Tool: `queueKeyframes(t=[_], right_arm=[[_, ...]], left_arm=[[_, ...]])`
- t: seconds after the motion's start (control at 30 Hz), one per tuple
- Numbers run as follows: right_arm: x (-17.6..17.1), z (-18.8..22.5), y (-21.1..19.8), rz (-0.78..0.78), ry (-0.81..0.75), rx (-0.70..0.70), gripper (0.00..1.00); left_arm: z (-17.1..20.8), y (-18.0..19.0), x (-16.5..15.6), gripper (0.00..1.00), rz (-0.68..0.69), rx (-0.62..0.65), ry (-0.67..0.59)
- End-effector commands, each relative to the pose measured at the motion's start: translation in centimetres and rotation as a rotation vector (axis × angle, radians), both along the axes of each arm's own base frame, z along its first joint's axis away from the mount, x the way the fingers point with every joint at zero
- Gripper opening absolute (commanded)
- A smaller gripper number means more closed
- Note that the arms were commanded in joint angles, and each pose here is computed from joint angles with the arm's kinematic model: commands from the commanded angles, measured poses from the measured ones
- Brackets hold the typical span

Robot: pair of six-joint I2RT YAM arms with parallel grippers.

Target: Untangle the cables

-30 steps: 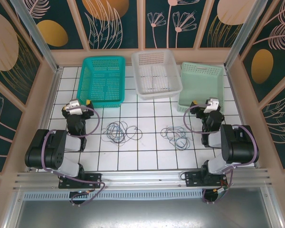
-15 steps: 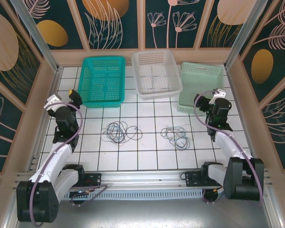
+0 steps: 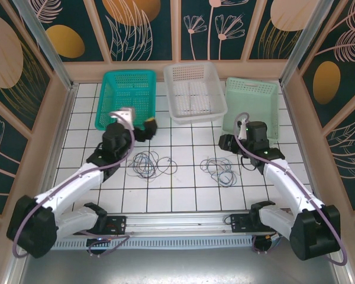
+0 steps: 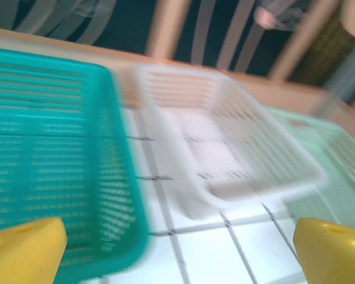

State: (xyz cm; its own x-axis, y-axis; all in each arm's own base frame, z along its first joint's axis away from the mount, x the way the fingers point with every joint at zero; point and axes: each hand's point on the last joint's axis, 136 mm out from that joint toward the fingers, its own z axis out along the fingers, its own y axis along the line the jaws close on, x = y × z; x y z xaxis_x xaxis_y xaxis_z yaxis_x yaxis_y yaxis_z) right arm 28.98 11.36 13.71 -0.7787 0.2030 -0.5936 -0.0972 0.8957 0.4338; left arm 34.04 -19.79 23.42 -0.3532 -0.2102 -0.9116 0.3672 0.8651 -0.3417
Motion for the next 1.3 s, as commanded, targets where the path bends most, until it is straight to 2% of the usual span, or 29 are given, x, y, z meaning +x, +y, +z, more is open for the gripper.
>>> queueKeyframes(t=[0.0, 0.2, 0.33, 0.4, 0.53, 0.77, 1.1, 1.27], right_arm=[[-2.3, -2.3, -0.3, -0.041, 0.146, 0.019, 0.65], [-0.9, -1.4, -0.3, -0.095, 0.063, 0.073, 0.66], [0.0, -1.5, -0.5, -0.11, 0.065, 0.056, 0.66], [0.2, -1.6, -0.6, -0.111, 0.065, 0.04, 0.66], [0.4, -1.4, -1.3, -0.137, 0.034, 0.021, 0.66], [0.4, -0.7, -2.9, -0.202, -0.024, -0.002, 0.67], [0.1, -1.3, -4.2, -0.233, -0.027, 0.007, 0.68], [0.1, -1.4, -4.9, -0.256, -0.032, -0.011, 0.68]], left_arm=[[-0.1, -6.0, -2.1, 0.97, -0.273, -0.007, 0.022], [-3.5, -14.5, -5.9, 0.95, -0.5, -0.076, 0.222], [-4.7, -18.9, -8.3, 0.9, -0.625, -0.235, 0.383], [-5.2, -20.1, -8.8, 0.89, -0.635, -0.299, 0.43], [-6.7, -21.4, -8.3, 0.86, -0.607, -0.362, 0.544], [-8.7, -24.3, -9.2, 0.79, -0.68, -0.549, 0.75], [-11.7, -23.8, -9.7, 0.77, -0.585, -0.531, 0.893], [-12.9, -24.5, -10.0, 0.7, -0.591, -0.537, 0.956]])
